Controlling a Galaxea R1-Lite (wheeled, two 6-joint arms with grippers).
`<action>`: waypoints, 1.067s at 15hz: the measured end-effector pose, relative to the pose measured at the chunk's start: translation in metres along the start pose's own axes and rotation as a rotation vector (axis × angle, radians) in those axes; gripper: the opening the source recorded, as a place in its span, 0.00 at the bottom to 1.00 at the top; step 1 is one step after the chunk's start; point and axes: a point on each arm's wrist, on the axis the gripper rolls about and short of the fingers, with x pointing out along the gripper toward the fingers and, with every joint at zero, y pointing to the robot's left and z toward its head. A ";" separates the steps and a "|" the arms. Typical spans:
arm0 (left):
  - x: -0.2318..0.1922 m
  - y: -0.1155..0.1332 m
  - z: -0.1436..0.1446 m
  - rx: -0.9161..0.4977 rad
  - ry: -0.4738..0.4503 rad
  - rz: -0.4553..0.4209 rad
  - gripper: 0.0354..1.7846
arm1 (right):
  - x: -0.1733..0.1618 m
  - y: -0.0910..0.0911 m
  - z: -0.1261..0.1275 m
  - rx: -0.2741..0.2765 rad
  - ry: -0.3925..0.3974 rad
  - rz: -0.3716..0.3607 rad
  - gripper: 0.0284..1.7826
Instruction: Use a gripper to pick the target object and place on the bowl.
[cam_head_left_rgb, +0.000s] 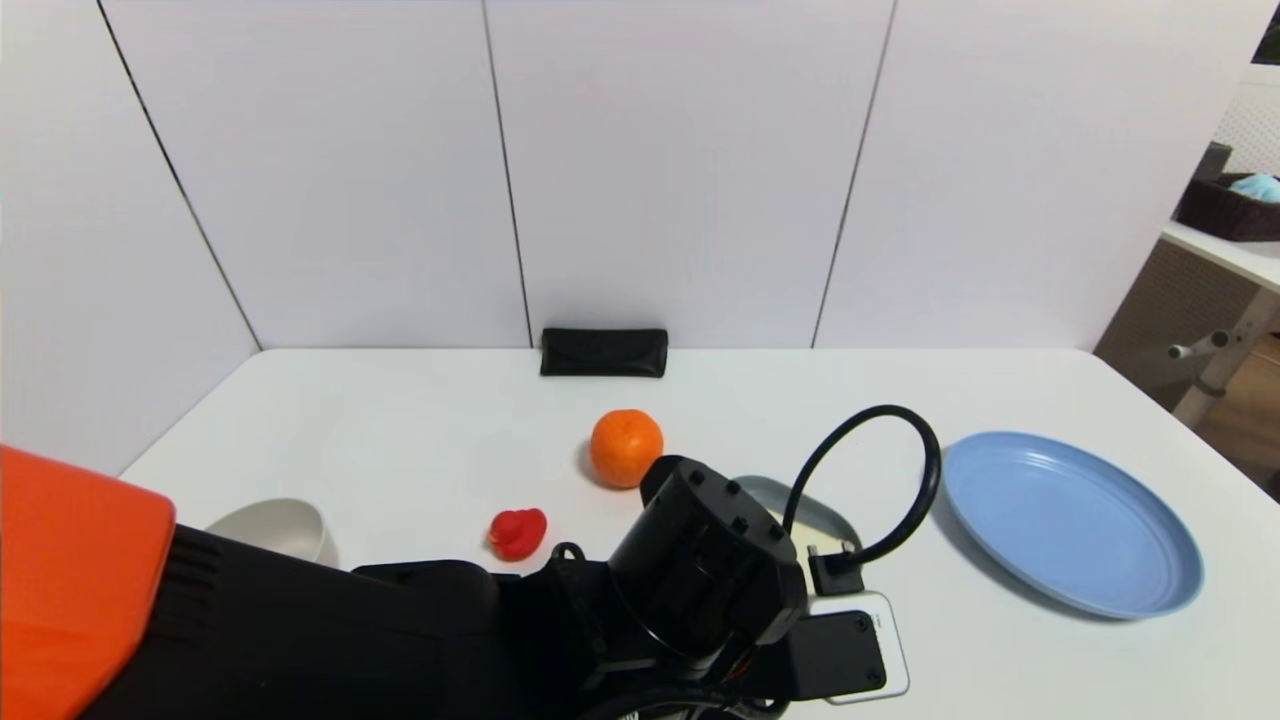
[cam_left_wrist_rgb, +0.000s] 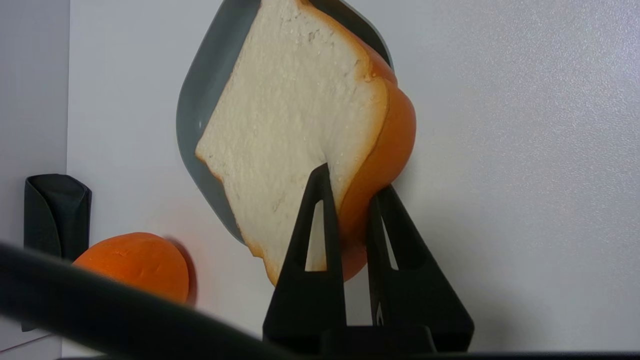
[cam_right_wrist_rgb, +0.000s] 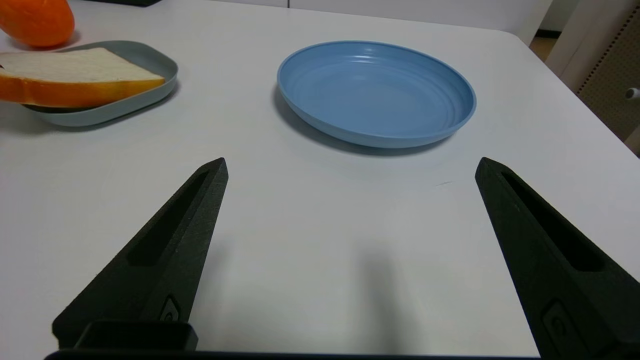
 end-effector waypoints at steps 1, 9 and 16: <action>0.000 0.000 0.000 0.000 0.001 0.000 0.09 | 0.000 0.000 0.000 0.000 0.000 0.000 0.96; -0.027 0.011 0.004 -0.001 -0.005 0.062 0.09 | 0.000 0.000 0.000 0.000 0.000 0.000 0.96; -0.073 0.038 -0.017 -0.014 0.015 0.165 0.09 | 0.000 0.000 0.000 0.000 0.000 0.000 0.96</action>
